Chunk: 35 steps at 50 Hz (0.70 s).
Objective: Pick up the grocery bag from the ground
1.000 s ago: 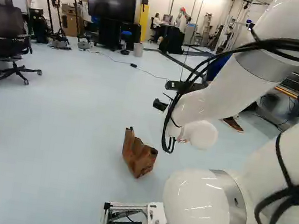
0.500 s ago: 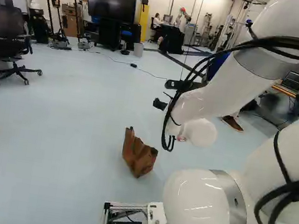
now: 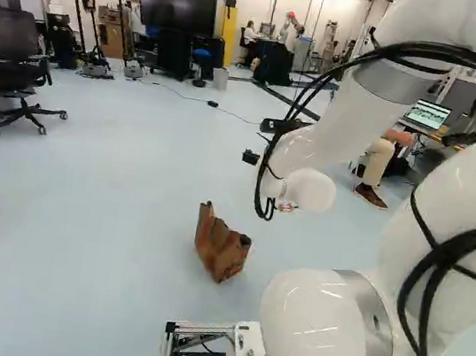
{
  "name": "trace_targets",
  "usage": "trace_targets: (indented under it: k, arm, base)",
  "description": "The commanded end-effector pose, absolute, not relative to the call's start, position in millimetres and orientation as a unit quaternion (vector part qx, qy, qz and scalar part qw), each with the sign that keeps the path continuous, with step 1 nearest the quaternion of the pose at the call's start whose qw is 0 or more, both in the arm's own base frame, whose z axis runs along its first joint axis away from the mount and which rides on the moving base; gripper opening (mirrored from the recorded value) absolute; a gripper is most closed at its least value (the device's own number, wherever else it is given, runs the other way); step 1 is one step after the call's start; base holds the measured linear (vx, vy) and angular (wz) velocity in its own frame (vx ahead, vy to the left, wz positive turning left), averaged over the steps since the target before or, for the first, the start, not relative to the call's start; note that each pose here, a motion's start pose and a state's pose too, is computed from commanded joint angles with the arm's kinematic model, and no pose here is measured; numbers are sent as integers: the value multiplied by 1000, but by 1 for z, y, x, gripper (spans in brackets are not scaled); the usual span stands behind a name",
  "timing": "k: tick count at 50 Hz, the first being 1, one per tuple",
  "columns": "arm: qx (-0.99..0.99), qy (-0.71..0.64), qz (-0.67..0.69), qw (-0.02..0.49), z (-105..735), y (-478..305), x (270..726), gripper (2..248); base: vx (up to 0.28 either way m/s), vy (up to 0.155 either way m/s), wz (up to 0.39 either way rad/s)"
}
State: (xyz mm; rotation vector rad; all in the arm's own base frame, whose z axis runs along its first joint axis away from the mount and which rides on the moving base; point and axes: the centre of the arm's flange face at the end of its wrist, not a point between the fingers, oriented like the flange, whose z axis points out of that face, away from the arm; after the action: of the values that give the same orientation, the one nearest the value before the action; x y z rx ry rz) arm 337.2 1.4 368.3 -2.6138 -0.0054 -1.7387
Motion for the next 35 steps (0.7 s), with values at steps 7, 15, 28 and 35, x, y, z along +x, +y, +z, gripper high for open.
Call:
trace_targets:
  k: [7, 15, 28, 35]
  arm:
    - [-853, -5, -521, 3, 363, 4, 355, 247]
    - [-876, -13, -481, 7, 356, 11, 376, 247]
    - [-901, -29, -432, 14, 347, 27, 413, 247]
    - [-908, -38, -417, 17, 340, 36, 435, 247]
  base:
    - [0, 0, 0]
    - [0, 0, 0]
    - [0, 0, 0]
    - [0, 0, 0]
